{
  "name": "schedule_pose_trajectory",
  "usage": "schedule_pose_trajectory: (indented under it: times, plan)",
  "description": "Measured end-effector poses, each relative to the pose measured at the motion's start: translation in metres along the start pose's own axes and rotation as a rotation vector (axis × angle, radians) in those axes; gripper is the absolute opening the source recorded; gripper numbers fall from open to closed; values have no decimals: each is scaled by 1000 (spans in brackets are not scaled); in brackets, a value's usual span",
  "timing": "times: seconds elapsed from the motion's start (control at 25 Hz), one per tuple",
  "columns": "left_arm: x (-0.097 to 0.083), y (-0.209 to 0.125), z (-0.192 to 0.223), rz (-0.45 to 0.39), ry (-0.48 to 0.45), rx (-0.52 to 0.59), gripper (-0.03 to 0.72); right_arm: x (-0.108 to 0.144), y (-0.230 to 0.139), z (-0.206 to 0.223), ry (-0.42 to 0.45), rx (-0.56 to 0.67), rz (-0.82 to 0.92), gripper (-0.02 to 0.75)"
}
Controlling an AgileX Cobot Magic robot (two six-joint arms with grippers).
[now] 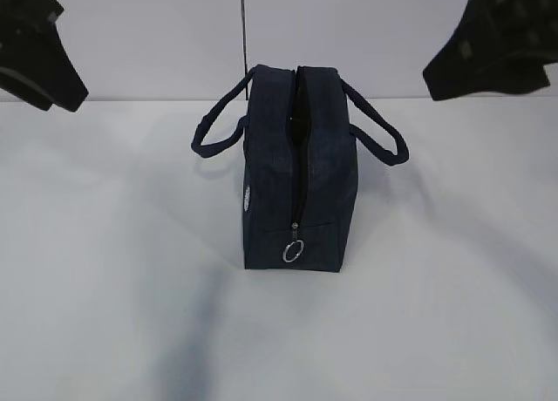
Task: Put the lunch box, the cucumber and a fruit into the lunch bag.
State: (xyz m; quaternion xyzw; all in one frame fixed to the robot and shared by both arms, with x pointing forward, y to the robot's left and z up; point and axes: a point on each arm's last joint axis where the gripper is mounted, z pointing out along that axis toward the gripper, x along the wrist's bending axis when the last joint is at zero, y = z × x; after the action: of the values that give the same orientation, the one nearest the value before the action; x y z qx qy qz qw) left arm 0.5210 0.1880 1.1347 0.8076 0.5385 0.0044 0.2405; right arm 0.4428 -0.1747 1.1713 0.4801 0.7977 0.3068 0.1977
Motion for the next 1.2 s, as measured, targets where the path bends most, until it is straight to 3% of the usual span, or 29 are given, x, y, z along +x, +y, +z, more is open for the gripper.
schedule_pose_trajectory:
  times: [0.36,0.96,1.2]
  plan:
    - [-19,-3,0,47,-9,7,239,-1,-11,37,-35,-44,-20,397]
    - [-29,-36,-39,38,11,-74,238,12,-109,104,116,-420,-65,398]
    - [-29,-37,-41,19,12,-80,238,17,-143,139,157,-388,-64,398]
